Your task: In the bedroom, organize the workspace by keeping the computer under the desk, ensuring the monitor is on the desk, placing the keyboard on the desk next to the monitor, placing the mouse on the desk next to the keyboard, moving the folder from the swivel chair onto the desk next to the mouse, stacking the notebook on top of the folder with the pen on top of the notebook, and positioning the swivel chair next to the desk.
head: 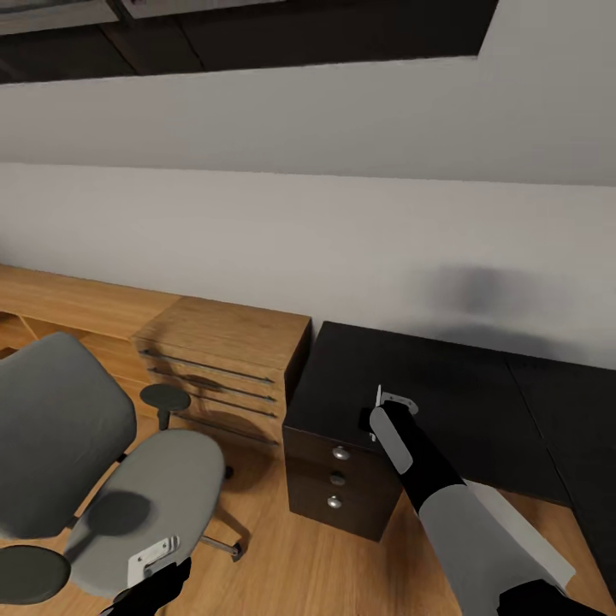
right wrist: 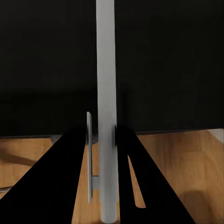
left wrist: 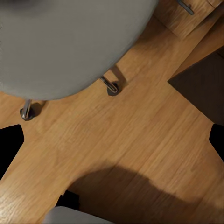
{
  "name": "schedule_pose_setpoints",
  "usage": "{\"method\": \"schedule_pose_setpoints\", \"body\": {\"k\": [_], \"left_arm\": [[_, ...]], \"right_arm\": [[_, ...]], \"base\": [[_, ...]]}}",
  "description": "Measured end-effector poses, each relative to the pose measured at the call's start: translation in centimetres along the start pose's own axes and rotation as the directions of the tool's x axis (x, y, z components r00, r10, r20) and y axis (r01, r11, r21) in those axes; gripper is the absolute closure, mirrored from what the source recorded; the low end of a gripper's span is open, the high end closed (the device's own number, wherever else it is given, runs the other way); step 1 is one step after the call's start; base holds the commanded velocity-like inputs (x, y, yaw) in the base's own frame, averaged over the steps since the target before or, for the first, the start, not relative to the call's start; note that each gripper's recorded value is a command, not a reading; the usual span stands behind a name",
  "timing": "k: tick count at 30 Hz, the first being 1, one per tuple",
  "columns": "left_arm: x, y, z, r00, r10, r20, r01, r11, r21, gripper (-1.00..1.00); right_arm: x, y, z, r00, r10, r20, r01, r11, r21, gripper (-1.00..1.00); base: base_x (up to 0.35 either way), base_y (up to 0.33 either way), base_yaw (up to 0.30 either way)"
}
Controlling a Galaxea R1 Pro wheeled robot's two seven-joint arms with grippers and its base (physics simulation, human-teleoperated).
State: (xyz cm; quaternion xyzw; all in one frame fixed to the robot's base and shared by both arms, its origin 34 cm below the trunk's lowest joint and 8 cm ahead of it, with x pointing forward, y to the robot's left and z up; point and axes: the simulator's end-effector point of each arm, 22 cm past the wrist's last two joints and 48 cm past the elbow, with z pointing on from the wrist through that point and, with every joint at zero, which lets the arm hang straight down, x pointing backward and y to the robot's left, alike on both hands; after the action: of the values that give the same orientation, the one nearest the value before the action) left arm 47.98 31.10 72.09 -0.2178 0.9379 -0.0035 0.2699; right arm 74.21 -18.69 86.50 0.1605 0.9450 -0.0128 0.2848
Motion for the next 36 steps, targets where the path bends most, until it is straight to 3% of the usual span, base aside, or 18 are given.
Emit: {"method": "schedule_pose_setpoints", "body": {"k": [11,23,28,36], "left_arm": [[0.3,0.0,-0.3,1.0,-0.001,-0.009,0.001,1.0,0.003,-1.0],[1.9,0.3,0.1,0.999,-0.002,-0.042,0.002,1.0,-0.003,-1.0],[2.7,0.5,0.2,0.998,-0.004,-0.057,0.003,1.0,-0.008,-1.0],[2.9,0.6,0.2,0.998,-0.004,-0.063,0.003,1.0,-0.009,-1.0]], "right_arm": [[-0.3,-0.2,-0.4,1.0,0.001,0.005,-0.001,1.0,0.006,1.0],[-1.6,-0.9,-1.1,0.999,0.01,0.037,-0.011,0.999,0.039,1.0],[-2.4,-3.7,-0.6,0.999,0.01,0.046,-0.013,0.997,0.075,1.0],[-5.6,-10.4,-0.4,0.994,0.009,0.104,-0.026,0.987,0.16,1.0]], "base": [[0.0,-0.019,-0.011],[0.0,-0.144,-0.242],[0.0,-0.005,-0.259],[0.0,0.0,-0.259]]}}
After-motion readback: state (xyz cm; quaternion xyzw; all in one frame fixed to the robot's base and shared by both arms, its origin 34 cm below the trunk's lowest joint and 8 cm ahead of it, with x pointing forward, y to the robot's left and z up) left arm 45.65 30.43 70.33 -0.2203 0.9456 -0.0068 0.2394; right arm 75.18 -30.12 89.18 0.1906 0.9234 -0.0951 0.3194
